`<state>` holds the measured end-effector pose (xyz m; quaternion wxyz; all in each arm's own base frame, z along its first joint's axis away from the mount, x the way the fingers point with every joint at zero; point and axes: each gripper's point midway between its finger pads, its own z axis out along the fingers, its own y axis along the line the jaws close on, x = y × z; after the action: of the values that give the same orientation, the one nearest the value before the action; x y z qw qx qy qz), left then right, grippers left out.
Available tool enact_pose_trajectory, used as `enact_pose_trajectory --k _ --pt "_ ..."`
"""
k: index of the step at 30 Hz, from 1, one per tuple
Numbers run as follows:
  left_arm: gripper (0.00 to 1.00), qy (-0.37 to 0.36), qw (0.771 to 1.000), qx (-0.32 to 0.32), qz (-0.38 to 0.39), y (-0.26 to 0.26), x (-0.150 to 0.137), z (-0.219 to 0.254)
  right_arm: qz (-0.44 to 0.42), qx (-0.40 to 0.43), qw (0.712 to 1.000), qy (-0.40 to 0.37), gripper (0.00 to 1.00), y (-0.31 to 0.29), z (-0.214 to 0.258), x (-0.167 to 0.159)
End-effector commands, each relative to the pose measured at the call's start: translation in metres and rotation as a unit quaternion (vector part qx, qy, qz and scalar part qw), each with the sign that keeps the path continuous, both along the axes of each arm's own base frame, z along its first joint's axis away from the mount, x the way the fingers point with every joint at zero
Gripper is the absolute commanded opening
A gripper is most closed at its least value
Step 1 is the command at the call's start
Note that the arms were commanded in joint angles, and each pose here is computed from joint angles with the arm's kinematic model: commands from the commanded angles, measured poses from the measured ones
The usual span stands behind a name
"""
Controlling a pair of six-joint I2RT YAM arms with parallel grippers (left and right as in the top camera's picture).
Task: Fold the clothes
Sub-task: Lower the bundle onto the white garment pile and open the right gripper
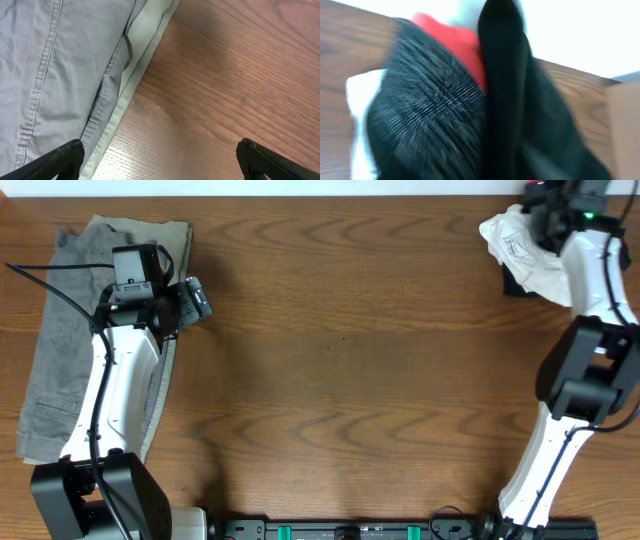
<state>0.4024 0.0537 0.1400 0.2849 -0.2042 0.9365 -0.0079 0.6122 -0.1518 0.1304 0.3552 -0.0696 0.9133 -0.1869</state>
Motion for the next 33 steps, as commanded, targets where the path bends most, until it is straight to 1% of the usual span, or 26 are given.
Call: enact_pose_trajectory --k 1,2,3,7,9,13,15,17,19,21,22,23,28,29,31,33 --pt "0.98 0.011 1.000 0.004 -0.005 0.001 -0.004 -0.007 0.017 0.015 1.000 0.012 0.75 0.026 -0.014 0.007" --pt "0.98 0.012 1.000 0.004 -0.005 0.001 -0.004 -0.007 0.021 0.017 0.999 0.021 0.84 0.032 -0.019 0.005" --pt "0.98 0.012 1.000 0.004 -0.005 0.001 -0.004 -0.007 0.023 0.021 0.999 0.029 0.99 0.038 -0.023 0.003" --pt "0.98 0.012 1.000 0.004 -0.005 0.001 -0.004 -0.007 0.022 0.034 0.999 0.034 0.99 0.055 -0.019 0.000" --pt "0.98 0.012 1.000 0.004 -0.005 0.001 -0.004 -0.007 0.020 0.041 0.999 0.026 0.99 0.063 -0.007 -0.001" --pt "0.98 0.012 1.000 0.004 -0.005 0.001 -0.004 -0.007 0.000 0.065 0.998 -0.019 0.99 0.071 0.036 -0.003" --pt "0.98 0.012 1.000 0.004 -0.005 0.001 -0.004 -0.007 -0.008 0.092 0.995 -0.046 0.99 0.075 0.060 -0.005" --pt "0.98 0.012 1.000 0.004 -0.005 0.001 -0.004 -0.007 -0.039 0.129 0.988 -0.075 0.99 0.071 0.078 -0.007" --pt "0.98 0.012 1.000 0.004 -0.005 0.001 -0.004 -0.007 -0.073 0.159 0.980 -0.097 0.98 0.063 0.084 -0.005" --pt "0.98 0.012 1.000 0.004 -0.005 0.001 -0.004 -0.007 -0.101 0.183 0.972 -0.112 0.92 0.054 0.084 -0.004" --pt "0.98 0.012 1.000 0.004 -0.005 0.001 -0.004 -0.008 -0.116 0.194 0.967 -0.116 0.87 0.048 0.080 -0.002" --pt "0.98 0.013 1.000 0.004 -0.005 0.001 -0.004 -0.008 -0.126 0.201 0.964 -0.117 0.78 0.044 0.077 -0.002" --pt "0.98 0.019 1.000 0.003 -0.005 0.001 -0.004 -0.013 -0.199 0.184 0.954 -0.127 0.23 0.012 0.061 -0.005" --pt "0.98 0.021 1.000 0.003 -0.005 0.001 -0.004 -0.014 -0.208 0.179 0.953 -0.130 0.16 0.006 0.058 -0.005" --pt "0.98 0.024 1.000 0.002 -0.005 0.001 -0.003 -0.017 -0.216 0.176 0.950 -0.140 0.06 -0.004 0.051 0.000" --pt "0.98 0.028 1.000 0.002 -0.005 0.001 -0.003 -0.019 -0.224 0.178 0.947 -0.146 0.02 -0.013 0.045 0.003"
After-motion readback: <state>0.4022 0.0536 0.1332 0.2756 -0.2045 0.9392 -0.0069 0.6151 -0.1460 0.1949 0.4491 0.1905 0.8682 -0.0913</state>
